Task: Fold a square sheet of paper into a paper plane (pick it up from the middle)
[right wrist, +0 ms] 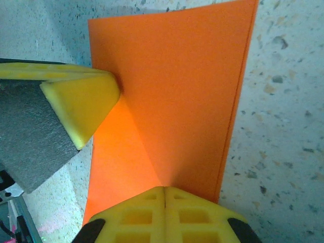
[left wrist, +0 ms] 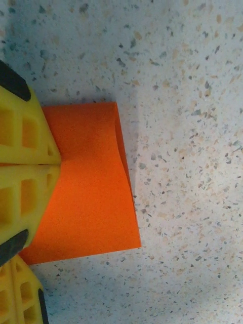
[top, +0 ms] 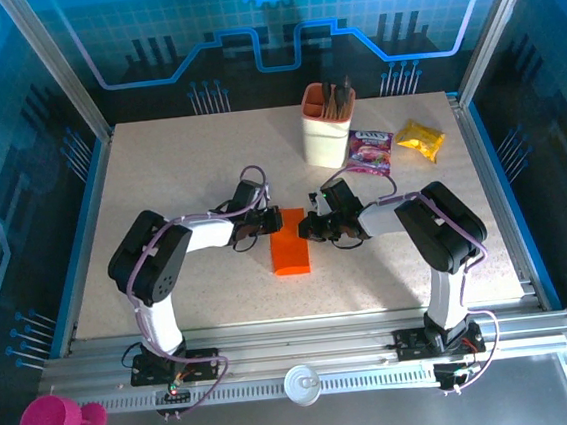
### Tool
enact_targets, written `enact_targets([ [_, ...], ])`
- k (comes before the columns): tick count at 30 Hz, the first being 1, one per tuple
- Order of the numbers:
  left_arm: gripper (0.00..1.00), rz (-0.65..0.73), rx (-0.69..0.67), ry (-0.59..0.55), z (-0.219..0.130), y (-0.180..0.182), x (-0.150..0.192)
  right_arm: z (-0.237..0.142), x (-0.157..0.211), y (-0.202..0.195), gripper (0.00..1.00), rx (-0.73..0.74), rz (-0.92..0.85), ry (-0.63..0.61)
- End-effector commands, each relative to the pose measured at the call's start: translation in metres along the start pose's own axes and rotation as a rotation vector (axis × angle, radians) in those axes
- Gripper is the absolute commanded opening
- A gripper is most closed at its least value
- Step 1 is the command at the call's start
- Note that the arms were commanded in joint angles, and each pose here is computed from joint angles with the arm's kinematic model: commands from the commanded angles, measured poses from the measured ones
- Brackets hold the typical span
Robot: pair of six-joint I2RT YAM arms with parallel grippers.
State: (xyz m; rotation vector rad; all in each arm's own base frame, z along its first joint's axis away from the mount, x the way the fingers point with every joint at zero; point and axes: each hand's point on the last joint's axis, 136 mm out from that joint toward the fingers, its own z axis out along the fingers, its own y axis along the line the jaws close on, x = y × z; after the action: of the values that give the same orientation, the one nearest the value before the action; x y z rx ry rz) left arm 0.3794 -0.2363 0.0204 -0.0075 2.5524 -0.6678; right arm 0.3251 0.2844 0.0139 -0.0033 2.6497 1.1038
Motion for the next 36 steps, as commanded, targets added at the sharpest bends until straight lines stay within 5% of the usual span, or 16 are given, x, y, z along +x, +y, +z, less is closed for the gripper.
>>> enact_targets([
  [1, 0.09, 0.013, 0.03, -0.048, -0.023, -0.016, -0.024, 0.014, 0.038, -0.045, 0.0, 0.121, 0.052, 0.108],
  [8, 0.09, 0.033, 0.016, -0.052, -0.022, -0.017, -0.04, 0.015, 0.038, -0.047, 0.0, 0.123, 0.056, 0.108],
  [21, 0.08, -0.009, -0.082, 0.002, 0.014, 0.022, -0.021, 0.016, 0.042, -0.051, 0.0, 0.131, 0.059, 0.117],
  [29, 0.12, 0.013, 0.043, -0.058, -0.037, -0.021, -0.034, 0.016, 0.047, -0.062, 0.0, 0.166, 0.057, 0.13],
  [36, 0.12, 0.034, 0.127, -0.024, -0.067, -0.053, 0.021, 0.018, 0.05, -0.068, 0.0, 0.178, 0.065, 0.136],
])
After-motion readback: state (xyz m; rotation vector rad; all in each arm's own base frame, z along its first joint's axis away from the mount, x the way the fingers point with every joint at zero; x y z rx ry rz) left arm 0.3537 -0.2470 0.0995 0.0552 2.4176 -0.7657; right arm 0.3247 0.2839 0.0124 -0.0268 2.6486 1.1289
